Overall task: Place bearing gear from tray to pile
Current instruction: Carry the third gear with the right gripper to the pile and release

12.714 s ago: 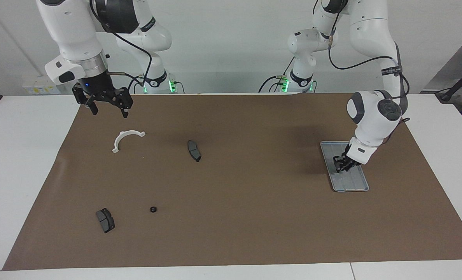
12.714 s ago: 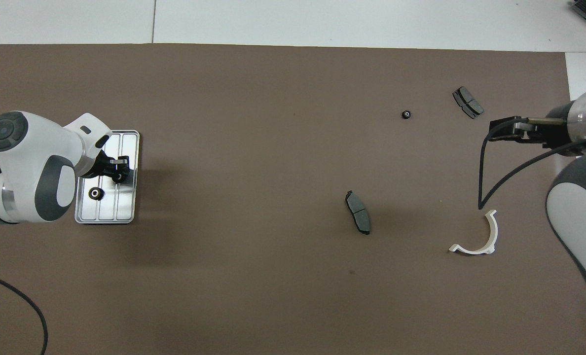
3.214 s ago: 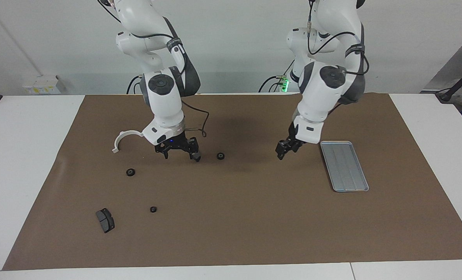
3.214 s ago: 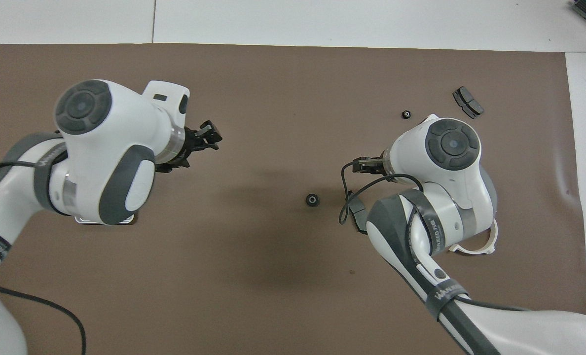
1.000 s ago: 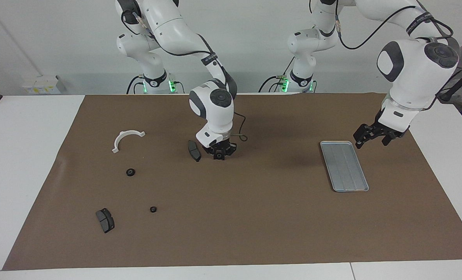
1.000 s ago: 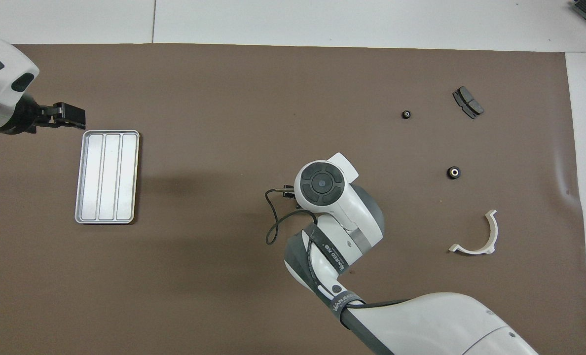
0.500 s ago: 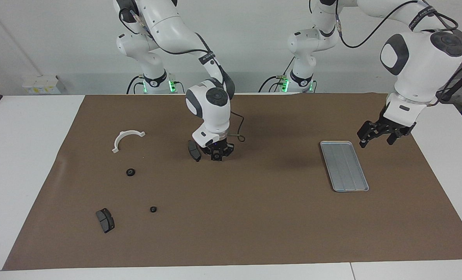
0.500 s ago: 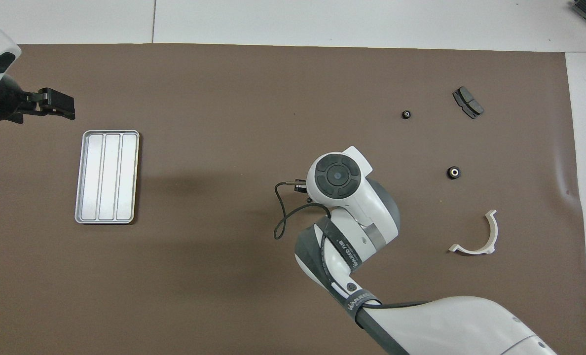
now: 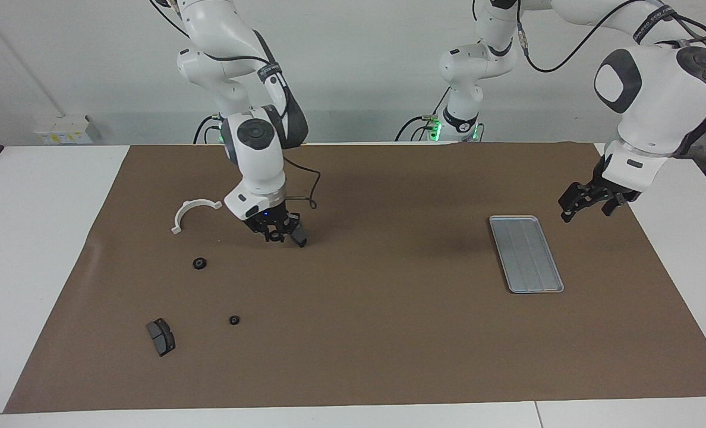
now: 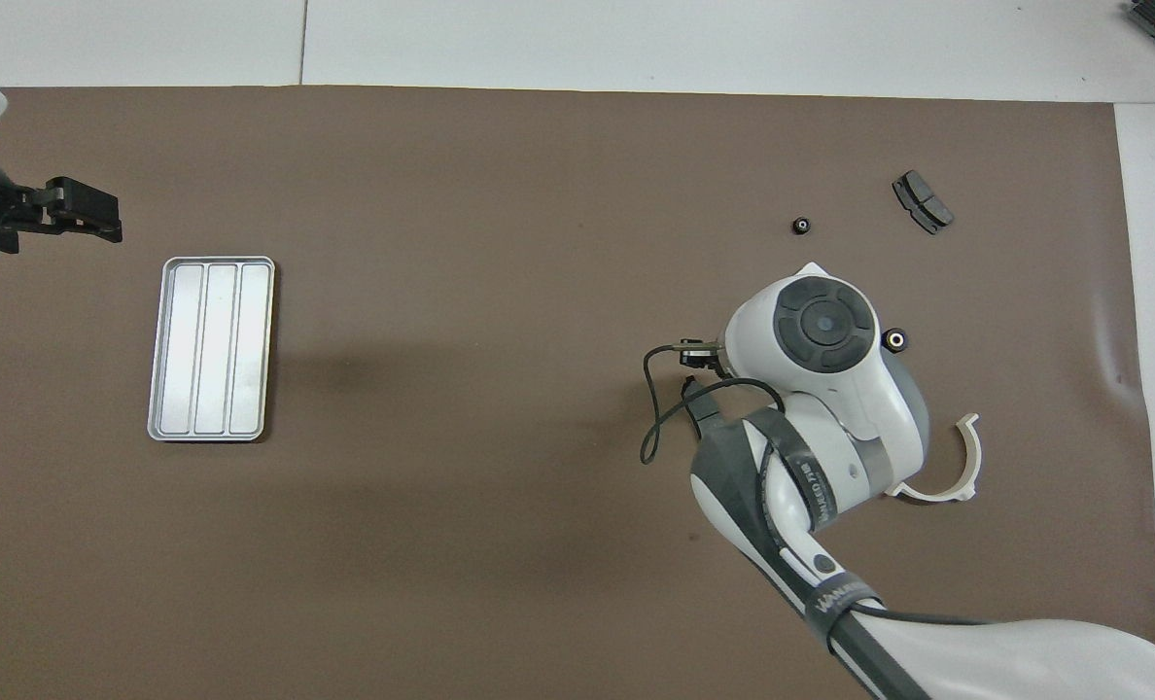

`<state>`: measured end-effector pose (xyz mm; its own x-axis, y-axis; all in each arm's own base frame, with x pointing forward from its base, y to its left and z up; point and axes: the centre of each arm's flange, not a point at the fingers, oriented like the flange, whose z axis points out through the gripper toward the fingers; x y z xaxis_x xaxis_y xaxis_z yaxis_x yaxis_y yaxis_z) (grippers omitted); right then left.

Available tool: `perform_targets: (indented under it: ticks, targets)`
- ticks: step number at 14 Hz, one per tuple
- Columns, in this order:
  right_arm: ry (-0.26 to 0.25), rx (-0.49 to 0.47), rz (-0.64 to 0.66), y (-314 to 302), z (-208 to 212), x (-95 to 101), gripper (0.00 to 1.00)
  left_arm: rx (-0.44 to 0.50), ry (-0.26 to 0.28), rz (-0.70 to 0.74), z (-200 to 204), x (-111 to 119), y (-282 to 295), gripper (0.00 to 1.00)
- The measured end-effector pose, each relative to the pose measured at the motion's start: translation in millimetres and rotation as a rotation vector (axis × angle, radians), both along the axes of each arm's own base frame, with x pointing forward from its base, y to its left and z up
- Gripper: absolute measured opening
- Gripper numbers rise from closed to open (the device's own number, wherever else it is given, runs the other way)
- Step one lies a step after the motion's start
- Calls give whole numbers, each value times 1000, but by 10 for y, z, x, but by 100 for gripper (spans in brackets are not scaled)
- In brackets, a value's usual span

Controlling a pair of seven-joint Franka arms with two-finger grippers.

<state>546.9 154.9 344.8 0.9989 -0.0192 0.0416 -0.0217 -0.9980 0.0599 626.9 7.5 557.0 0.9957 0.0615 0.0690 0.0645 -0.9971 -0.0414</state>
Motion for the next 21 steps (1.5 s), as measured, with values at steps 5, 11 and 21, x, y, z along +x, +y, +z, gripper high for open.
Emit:
perform_targets:
  ticks: [5, 11, 21]
  targets:
    - [-11, 6, 61, -656, -380, -98, 35, 5, -23, 42, 343, -169, 118, 100]
    - [-32, 9, 56, -657, -231, -60, 94, -39, 11, 42, 493, -551, 95, 100]
    - [-70, -17, -80, -1238, 1886, -2, 100, -40, 5, 0, 440, -619, -141, 100]
